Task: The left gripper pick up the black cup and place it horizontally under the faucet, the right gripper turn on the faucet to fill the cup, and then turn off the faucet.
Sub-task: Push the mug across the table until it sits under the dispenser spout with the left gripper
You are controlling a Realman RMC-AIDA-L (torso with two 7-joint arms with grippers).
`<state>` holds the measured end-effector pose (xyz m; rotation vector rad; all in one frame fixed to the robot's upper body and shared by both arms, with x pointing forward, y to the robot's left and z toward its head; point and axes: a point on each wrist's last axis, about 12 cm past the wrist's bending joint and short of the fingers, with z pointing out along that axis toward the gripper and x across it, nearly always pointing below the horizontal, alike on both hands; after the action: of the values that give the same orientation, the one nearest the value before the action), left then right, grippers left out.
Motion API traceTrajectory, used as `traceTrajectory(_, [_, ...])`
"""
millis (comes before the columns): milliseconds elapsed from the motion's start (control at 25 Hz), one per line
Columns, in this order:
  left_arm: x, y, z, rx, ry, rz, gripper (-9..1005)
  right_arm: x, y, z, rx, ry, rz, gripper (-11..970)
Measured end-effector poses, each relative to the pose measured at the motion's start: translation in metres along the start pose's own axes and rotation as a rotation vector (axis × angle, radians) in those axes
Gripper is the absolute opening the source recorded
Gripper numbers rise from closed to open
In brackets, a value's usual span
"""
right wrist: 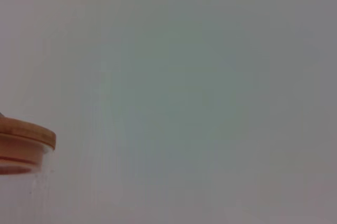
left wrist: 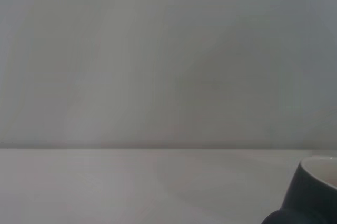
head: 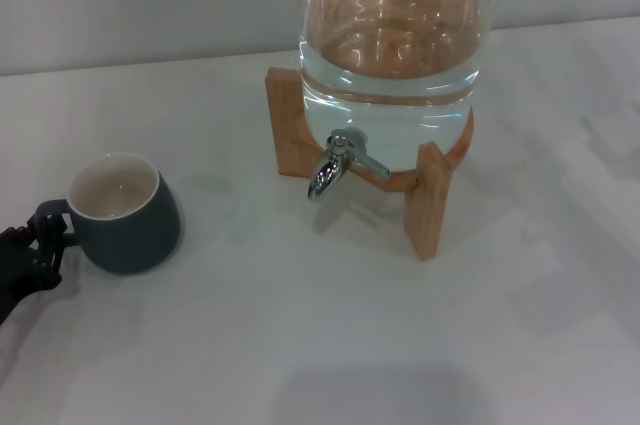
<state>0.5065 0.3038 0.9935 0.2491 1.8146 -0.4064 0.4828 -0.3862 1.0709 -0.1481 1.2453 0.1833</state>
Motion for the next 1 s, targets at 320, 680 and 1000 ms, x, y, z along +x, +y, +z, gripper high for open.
traceTrajectory(320, [-0.009, -0.001, 0.003, 0.025, -0.044, 0.026, 145, 0.001, 0.002, 0.003, -0.007, 0.006, 0.003, 795])
traceTrajectory(680, [-0.024, -0.018, 0.022, 0.158, -0.08, 0.067, 145, 0.001, 0.004, 0.008, -0.025, -0.002, 0.01, 795])
traceTrajectory(1000, [-0.026, -0.046, 0.043, 0.288, -0.034, 0.096, 145, 0.001, 0.009, 0.011, -0.057, -0.005, 0.013, 795])
